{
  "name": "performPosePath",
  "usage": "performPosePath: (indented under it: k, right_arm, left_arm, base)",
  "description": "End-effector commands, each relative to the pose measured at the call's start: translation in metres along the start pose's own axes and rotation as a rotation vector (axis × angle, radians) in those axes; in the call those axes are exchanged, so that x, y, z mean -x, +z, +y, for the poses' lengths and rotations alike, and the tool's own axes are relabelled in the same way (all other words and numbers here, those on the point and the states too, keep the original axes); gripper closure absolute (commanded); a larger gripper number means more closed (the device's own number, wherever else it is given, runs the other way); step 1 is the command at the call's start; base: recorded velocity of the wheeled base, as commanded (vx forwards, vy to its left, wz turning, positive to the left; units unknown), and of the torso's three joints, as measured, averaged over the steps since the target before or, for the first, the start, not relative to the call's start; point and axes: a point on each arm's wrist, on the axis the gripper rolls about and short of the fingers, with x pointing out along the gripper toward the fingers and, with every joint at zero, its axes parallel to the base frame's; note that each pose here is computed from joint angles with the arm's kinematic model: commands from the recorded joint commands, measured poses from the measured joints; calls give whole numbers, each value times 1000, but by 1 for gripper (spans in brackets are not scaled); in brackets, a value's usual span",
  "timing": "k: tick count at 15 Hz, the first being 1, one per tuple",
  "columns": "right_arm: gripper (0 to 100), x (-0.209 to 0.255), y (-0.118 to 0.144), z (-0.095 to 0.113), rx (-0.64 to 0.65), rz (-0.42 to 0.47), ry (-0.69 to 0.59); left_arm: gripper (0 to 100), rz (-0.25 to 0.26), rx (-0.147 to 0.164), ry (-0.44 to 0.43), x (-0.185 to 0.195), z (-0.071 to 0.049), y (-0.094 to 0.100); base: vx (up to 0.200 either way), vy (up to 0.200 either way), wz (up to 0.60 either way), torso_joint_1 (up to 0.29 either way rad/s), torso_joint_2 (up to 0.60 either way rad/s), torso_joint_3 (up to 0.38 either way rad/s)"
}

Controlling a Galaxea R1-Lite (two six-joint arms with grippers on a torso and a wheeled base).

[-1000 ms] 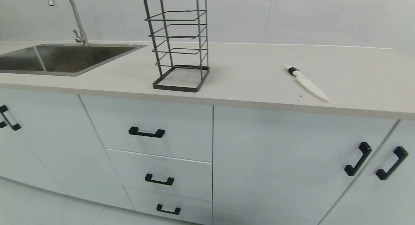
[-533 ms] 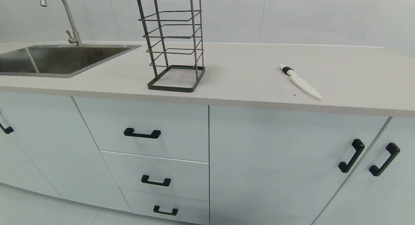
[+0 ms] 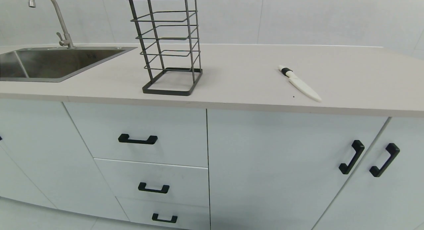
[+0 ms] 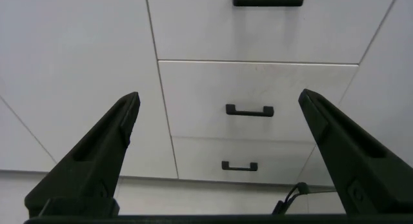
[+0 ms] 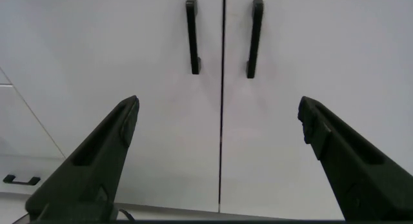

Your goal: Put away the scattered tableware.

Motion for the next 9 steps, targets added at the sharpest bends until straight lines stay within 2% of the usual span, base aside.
performPosePath:
  k: [1,4,7,9]
  right_arm:
    - [0,0,0,0,0,2,-1]
    - [0,0,0,0,0,2,-1]
    - [0,0,0,0,0,2,-1]
    - [0,0,0,0,0,2,1]
  left_arm:
    - [0,2,0,1,0,0,0]
    - [0,4,3,4,0,0,0]
    - [0,2,6,20,0,0,0]
    - [0,4,6,18,0,0,0]
  base:
    - [0,0,0,0,0,0]
    - [0,0,0,12,-19,-12]
    - [0,0,0,188,-61,-56]
    - [0,0,0,254,-281,-210]
